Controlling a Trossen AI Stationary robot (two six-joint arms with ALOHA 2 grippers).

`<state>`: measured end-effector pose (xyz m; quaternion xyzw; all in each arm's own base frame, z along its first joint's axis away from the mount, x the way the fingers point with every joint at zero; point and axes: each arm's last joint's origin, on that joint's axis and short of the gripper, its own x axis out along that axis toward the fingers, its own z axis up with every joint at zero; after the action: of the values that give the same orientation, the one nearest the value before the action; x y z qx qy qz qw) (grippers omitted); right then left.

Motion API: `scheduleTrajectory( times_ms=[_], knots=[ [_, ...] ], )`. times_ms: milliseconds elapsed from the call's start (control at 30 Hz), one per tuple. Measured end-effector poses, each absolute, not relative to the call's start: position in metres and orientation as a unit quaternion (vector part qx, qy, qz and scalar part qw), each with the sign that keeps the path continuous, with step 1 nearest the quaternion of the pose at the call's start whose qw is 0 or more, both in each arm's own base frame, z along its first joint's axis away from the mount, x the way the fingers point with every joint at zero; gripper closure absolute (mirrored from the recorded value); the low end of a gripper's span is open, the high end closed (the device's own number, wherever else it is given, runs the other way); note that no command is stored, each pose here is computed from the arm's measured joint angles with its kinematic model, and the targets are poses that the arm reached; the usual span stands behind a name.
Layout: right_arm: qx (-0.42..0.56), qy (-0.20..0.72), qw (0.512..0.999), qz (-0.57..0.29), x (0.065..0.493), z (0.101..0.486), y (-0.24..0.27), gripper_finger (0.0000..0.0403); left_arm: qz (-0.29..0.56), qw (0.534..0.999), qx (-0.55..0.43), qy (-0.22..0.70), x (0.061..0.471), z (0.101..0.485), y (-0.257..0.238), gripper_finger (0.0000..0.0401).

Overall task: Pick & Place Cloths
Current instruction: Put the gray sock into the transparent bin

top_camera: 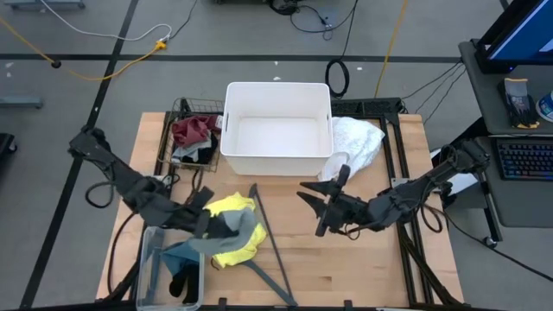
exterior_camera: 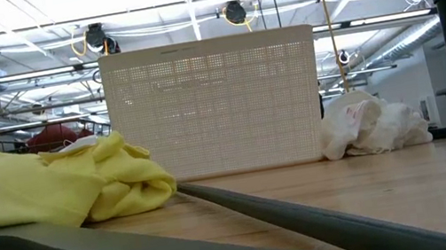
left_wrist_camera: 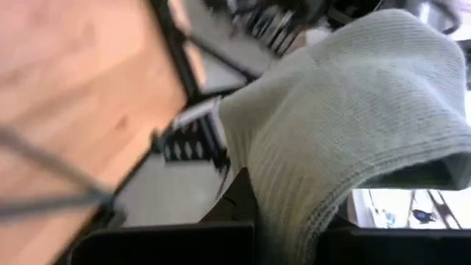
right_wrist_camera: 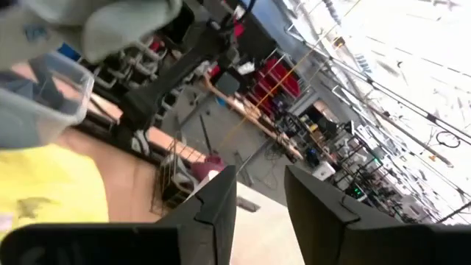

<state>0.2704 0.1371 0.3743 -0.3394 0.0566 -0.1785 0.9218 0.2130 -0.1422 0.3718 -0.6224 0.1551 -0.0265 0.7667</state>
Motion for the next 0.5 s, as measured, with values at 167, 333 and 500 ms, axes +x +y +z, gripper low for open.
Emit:
scheduleTrajectory(
  times_ms=[167, 333, 500],
  knots=[
    [-0.340, 0.070, 0.922, -0.172, 0.270, 0.370, 0.137, 0.0294, -0.010, 0.702, -0.671, 0.239, 0.188, 0.367, -0.146, 0.0399],
    [-0.336, 0.078, 0.923, -0.170, 0.271, 0.363, 0.137, 0.0297, 0.036, 0.632, -0.685, 0.361, 0.166, 0.352, -0.153, 0.0399],
    [-0.346, 0.089, 0.919, -0.166, 0.270, 0.352, 0.137, 0.0297, 0.102, 0.546, -0.669, 0.493, 0.145, 0.336, -0.159, 0.0399]
  ],
)
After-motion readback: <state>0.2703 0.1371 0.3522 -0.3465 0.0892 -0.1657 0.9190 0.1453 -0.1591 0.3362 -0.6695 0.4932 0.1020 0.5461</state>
